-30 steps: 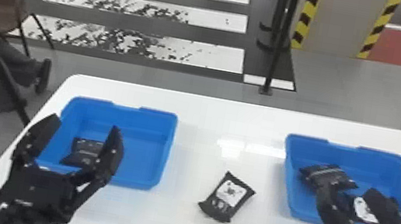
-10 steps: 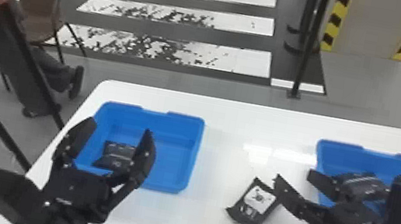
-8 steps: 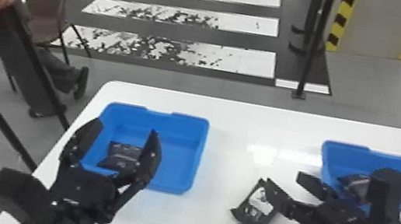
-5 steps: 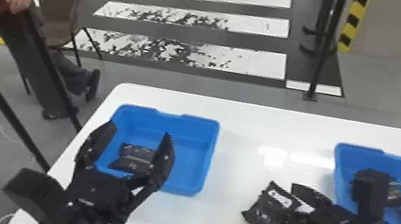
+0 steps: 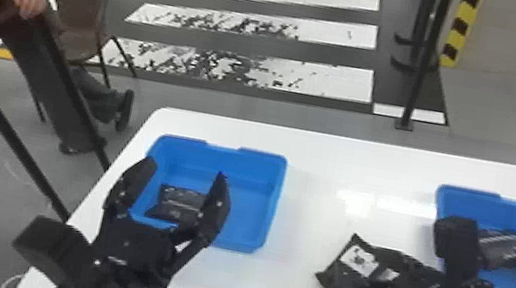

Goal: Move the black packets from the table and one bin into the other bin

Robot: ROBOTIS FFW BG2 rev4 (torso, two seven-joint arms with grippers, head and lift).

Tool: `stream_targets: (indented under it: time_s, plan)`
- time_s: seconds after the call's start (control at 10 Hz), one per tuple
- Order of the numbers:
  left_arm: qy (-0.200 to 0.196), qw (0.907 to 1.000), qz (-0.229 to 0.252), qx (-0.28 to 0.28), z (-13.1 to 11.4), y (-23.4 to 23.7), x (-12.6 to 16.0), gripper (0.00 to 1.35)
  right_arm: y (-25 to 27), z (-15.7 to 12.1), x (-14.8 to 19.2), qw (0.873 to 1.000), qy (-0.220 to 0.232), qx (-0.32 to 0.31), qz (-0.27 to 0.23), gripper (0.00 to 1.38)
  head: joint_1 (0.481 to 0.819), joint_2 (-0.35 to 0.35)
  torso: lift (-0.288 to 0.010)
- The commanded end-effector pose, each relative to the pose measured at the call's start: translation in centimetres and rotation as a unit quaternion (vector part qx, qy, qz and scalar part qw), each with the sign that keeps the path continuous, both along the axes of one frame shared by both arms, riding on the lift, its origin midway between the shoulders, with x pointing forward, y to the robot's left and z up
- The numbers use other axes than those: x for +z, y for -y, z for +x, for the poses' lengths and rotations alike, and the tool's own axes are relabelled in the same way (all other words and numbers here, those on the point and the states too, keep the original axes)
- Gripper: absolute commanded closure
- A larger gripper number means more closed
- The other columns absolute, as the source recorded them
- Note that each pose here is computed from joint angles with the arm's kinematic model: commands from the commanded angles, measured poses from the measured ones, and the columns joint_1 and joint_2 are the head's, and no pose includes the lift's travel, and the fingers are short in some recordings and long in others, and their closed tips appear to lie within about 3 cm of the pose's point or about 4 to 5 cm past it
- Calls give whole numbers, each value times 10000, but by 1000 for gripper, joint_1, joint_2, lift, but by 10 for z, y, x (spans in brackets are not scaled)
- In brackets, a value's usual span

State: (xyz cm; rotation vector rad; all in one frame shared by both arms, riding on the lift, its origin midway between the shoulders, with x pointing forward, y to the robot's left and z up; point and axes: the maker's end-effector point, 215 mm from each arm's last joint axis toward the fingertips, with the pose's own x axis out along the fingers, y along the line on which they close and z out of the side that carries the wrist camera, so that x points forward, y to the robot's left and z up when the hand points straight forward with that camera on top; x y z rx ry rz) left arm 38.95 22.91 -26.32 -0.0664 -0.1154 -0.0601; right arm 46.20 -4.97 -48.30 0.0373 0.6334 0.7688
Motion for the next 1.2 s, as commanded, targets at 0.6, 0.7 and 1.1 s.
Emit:
stream_targets:
  time_s: [0.6,0.7,1.1]
  plan:
    - [-11,10000,-12,-5,1,0,0,98,19,19,-20,9978,-48,26,-655,314,695,208,-110]
    - [-10,10000,-6,2,1,0,0,98,17,19,-19,9976,-12,68,-685,349,695,206,-110]
    - [-9,10000,1,23,1,-2,0,98,16,14,-26,9952,-155,190,-952,769,695,212,-110]
